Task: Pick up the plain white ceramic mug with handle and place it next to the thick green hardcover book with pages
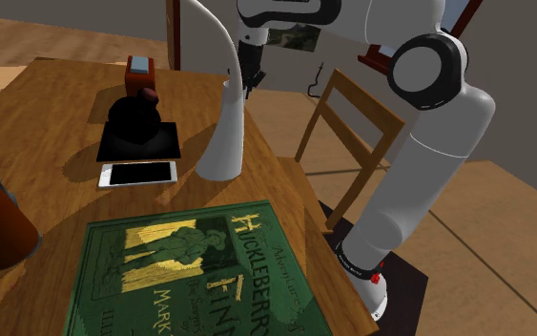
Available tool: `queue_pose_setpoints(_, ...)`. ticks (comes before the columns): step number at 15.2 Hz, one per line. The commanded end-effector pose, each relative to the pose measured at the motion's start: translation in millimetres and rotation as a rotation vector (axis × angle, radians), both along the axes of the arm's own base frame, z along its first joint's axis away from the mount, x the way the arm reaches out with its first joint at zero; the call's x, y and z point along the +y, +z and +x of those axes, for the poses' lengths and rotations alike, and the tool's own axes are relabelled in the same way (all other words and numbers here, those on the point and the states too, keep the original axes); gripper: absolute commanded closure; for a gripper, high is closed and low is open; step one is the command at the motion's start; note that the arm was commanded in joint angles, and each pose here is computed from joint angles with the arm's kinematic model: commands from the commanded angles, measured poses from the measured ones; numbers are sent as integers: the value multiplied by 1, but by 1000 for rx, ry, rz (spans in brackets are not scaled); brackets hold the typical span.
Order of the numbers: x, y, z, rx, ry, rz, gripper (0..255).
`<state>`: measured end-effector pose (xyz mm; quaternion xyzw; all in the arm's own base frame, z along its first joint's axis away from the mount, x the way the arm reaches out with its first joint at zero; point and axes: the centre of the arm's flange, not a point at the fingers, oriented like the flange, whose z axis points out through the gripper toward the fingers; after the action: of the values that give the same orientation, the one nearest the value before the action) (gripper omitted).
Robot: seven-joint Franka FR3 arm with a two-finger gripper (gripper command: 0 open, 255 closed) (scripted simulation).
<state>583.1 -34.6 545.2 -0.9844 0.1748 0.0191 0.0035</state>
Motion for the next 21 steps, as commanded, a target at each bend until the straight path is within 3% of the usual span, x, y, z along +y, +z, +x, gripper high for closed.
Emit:
queue_pose_setpoints(1,0,10,0,0,0,0,255)
queue_pose_setpoints(21,0,115,0,0,0,0,255)
